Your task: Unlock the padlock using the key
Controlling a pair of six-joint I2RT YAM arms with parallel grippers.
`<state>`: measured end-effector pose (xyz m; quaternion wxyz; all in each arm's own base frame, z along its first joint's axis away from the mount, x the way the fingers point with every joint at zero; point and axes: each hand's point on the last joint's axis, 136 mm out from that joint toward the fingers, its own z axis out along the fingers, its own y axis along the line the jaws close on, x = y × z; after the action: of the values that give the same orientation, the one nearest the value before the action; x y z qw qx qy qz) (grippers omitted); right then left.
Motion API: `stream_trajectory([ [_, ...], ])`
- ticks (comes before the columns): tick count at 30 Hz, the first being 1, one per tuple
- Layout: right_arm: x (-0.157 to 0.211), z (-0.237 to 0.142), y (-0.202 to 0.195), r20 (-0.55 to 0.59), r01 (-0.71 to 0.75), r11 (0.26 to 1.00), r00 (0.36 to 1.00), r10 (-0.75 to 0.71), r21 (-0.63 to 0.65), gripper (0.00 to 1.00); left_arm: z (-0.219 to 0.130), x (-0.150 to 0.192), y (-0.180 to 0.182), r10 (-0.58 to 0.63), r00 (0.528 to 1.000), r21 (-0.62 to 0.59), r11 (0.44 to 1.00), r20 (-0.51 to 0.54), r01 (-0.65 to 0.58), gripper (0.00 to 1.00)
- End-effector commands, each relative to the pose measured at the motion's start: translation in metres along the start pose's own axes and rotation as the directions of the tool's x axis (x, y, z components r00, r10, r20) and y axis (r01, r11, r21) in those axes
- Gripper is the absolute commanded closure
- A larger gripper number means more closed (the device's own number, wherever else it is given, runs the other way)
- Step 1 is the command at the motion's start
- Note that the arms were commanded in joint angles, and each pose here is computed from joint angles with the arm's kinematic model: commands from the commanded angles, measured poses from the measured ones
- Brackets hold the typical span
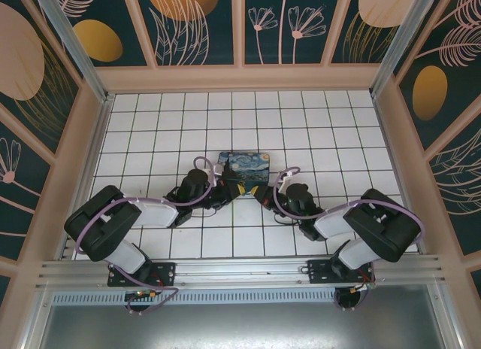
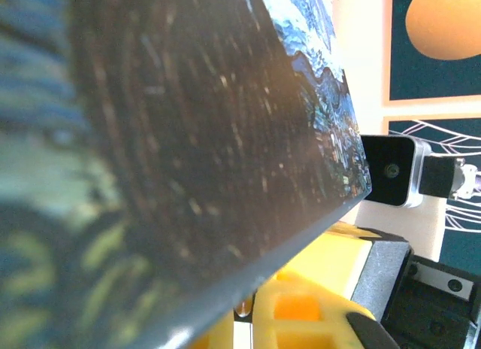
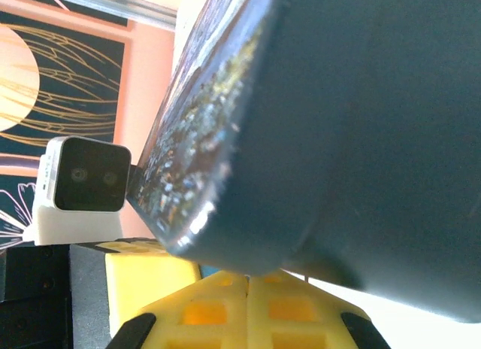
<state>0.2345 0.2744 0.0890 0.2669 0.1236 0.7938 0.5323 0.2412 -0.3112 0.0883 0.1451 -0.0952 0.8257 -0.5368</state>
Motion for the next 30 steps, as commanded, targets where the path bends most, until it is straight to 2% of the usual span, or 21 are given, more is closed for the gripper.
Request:
stream_trajectory([
  [1,-0.001,0.0,0.027,0.035,-0.052,0.994,0.998,0.055,-0.098,1.0,-0.007,0.001,-0.046,0.006,1.0,0.165,0.986,0.008,-0.007,1.0],
  [9,0.001,0.001,0.026,0.086,-0.175,0.981,0.98,0.182,-0.083,1.0,-0.013,-0.012,-0.049,-0.075,0.994,0.184,0.981,0.082,0.059,1.0],
  [19,0.0,-0.001,0.02,0.133,-0.278,0.958,0.95,0.284,-0.066,1.0,-0.016,-0.019,-0.046,-0.093,0.988,0.17,0.983,0.125,0.071,1.0],
  [26,-0.004,-0.029,-0.008,0.237,-0.351,0.936,0.91,0.339,0.009,1.0,-0.017,-0.025,-0.038,-0.104,0.98,0.148,0.986,0.167,0.079,1.0],
  [30,-0.012,-0.038,-0.004,0.291,-0.362,0.932,0.893,0.345,0.007,1.0,-0.016,-0.026,-0.036,-0.112,0.978,0.143,0.986,0.177,0.087,1.0],
])
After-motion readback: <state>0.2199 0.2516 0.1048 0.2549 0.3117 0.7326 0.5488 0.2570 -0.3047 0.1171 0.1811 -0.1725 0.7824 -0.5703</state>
